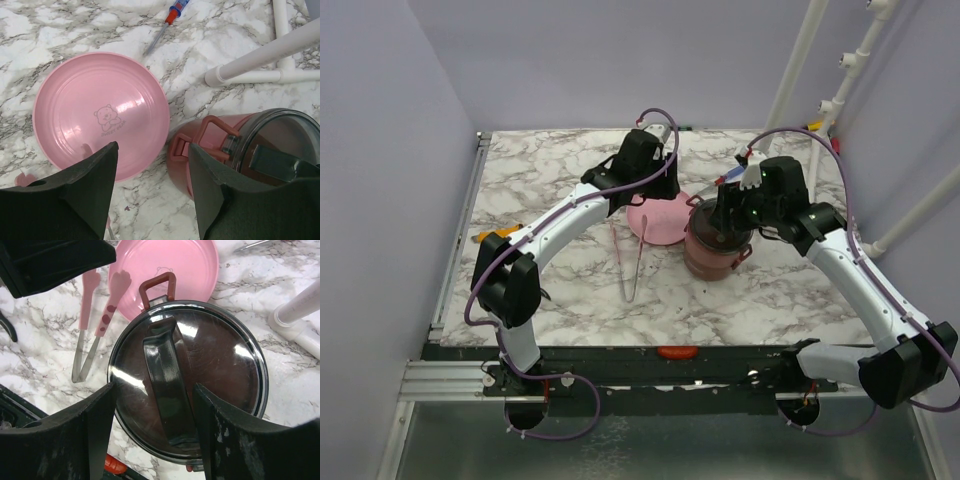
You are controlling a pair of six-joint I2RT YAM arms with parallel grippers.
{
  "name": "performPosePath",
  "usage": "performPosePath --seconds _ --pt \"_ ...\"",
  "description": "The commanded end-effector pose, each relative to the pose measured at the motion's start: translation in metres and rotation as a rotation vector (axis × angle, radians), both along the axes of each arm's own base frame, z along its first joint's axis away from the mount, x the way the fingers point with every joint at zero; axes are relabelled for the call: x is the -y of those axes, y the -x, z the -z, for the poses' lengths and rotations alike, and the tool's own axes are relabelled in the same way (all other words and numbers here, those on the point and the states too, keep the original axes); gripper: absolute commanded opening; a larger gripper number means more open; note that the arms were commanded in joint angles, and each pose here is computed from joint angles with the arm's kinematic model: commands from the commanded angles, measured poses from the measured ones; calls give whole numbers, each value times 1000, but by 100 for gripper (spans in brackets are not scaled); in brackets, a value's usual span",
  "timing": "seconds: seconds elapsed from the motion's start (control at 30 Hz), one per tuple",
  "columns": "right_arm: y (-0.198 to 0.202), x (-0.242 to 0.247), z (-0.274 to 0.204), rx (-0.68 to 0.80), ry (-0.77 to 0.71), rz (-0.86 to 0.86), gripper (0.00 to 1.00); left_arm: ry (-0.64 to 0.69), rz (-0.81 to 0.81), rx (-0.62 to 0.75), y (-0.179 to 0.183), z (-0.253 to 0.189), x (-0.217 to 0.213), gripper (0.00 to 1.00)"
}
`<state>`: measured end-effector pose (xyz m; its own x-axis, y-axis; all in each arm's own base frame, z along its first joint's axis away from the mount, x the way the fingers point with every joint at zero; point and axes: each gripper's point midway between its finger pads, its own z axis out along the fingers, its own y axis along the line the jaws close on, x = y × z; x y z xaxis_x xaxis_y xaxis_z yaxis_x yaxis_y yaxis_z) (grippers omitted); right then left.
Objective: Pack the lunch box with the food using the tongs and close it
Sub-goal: Close the fastener on the packing box.
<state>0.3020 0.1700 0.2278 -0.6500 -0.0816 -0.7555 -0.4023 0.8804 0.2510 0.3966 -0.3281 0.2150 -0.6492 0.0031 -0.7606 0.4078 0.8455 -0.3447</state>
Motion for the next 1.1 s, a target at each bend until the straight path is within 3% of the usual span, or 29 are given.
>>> performPosePath --seconds 0.0,0.3,0.43,0.63,0.77,1.07 --pt "2 -10 -4 7 -26 -54 65 19 28 9 2 -8 3 60" --pt "2 -14 -2 2 -35 -71 64 19 32 -2 0 -4 4 60" --pt "-6 0 2 18 10 9 65 18 30 -3 -4 -1 6 60" --pt "-9 8 -7 61 19 58 72 38 53 -10 -20 2 25 60" --pt "-4 8 -22 86 -13 62 83 30 52 -20 -34 15 35 59" --pt "25 79 -20 41 111 420 83 -18 60 -68 -33 48 38 59"
